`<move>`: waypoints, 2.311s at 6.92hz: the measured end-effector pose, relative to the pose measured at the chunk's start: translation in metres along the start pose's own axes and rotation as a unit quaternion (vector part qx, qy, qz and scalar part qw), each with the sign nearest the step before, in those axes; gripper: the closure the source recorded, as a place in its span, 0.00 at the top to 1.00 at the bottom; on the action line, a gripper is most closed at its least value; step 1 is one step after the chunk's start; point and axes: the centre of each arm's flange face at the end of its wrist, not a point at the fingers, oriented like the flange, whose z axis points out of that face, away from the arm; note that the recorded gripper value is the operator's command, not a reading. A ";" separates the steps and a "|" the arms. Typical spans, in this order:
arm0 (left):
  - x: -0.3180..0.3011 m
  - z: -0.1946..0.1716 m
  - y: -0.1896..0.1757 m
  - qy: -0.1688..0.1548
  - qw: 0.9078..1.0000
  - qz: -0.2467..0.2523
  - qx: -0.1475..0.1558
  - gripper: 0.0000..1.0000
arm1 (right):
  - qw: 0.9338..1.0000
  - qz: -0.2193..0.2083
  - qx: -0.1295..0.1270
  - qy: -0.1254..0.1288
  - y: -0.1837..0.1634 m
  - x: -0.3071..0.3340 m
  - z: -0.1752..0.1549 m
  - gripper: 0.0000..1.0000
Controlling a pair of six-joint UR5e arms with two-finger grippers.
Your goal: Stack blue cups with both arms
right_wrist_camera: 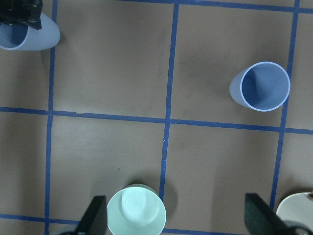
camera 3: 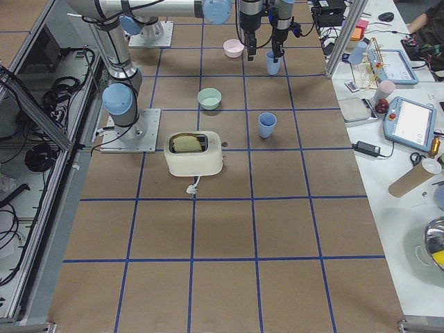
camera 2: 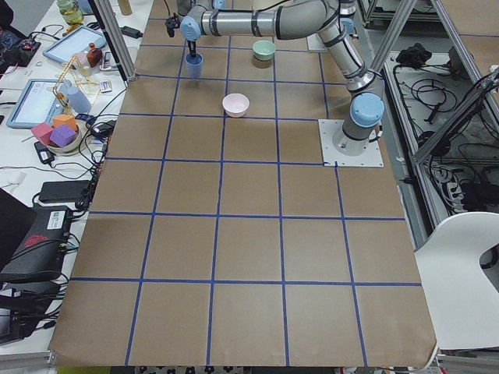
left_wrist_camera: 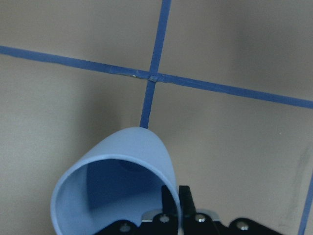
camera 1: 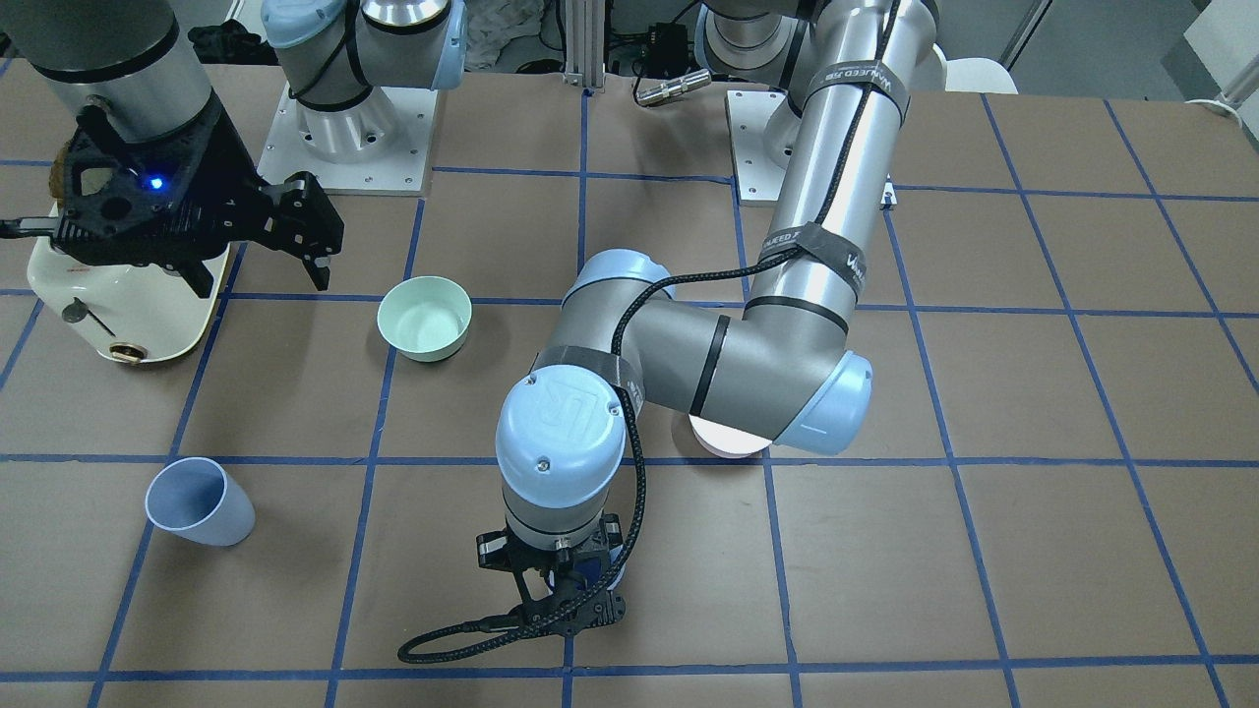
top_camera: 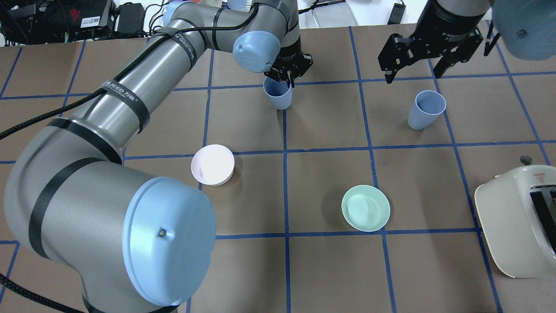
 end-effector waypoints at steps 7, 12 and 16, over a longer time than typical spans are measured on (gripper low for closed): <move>-0.040 -0.203 0.060 -0.010 0.990 0.144 0.001 1.00 | 0.999 0.019 -0.025 0.001 -0.048 0.074 0.068 1.00; -0.171 -0.264 0.131 -0.035 0.991 0.099 -0.088 1.00 | 0.999 -0.005 -0.048 0.001 -0.081 0.185 0.179 1.00; -0.208 -0.244 0.146 -0.015 0.991 0.130 0.004 1.00 | 0.997 0.011 -0.072 -0.013 -0.090 0.208 0.240 0.25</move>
